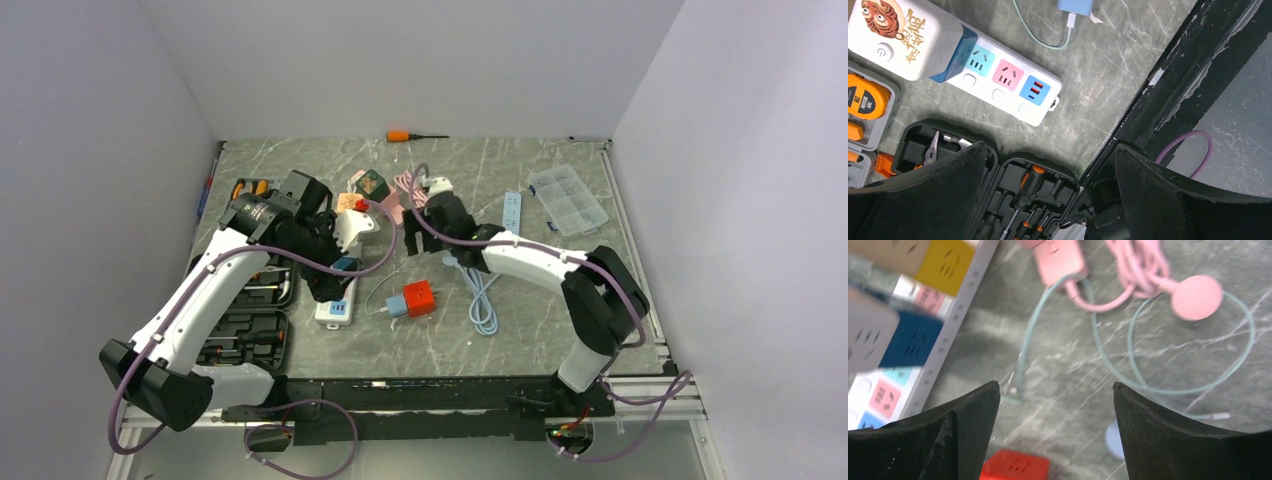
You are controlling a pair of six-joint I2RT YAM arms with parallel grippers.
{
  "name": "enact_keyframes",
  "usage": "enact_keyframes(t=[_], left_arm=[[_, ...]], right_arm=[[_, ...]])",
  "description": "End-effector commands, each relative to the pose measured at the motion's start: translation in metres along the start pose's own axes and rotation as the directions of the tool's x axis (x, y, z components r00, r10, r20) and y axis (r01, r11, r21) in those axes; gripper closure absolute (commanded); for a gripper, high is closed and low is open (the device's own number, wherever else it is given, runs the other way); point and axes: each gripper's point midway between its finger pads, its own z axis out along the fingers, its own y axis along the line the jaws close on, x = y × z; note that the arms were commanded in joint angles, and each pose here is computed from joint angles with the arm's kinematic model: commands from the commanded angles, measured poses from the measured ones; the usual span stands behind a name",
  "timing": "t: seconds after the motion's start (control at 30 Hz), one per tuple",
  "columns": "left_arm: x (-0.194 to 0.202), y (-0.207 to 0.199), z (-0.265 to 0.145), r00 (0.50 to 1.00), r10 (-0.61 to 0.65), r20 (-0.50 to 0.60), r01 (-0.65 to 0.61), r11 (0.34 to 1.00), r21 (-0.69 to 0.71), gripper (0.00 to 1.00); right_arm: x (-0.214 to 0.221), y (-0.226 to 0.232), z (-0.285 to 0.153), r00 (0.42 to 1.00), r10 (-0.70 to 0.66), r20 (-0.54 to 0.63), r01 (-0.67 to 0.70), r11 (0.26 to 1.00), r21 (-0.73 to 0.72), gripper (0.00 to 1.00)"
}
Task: Pull the plug off the socket
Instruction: Pick up the socket from the center of the board.
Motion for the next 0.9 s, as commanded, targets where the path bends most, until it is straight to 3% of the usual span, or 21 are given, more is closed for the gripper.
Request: enact_keyframes(t=[0.0, 0.33, 0.7, 0.8, 0.87], left_arm=[[-0.013, 0.008, -0.009, 0.999, 0.026, 0.038, -0.025, 0.999, -0.032, 0.01], [-0.012, 0.022, -0.006, 0.997, 0.071, 0.037, -0.067, 0.993, -0.095, 0.01], [-0.005, 0.023, -0.014, 0.994, 0.092, 0.054, -0.083, 0.985, -0.151, 0.01], [-0.003, 0.024, -0.013, 0.995, 0.083, 0.053, -0.074, 0.984, -0.162, 0.01], [-0.002, 0.023, -0.012, 0.995, 0.08, 0.055, -0.07, 0.985, -0.16, 0.01]], right_arm=[[-0.045, -0.011, 0.018, 0.983, 0.164, 0.077, -0.156, 0.982, -0.109, 0.17], [-0.056, 0.017, 0.022, 0.959, 0.281, 0.025, -0.242, 0.864, -0.442, 0.33], [-0.032, 0.022, 0.042, 0.938, 0.324, -0.126, -0.346, 0.836, -0.426, 0.48], [-0.038, 0.024, 0.039, 0.937, 0.33, -0.113, -0.345, 0.829, -0.44, 0.67], [-0.055, 0.027, 0.029, 0.944, 0.325, -0.059, -0.314, 0.829, -0.463, 0.88]])
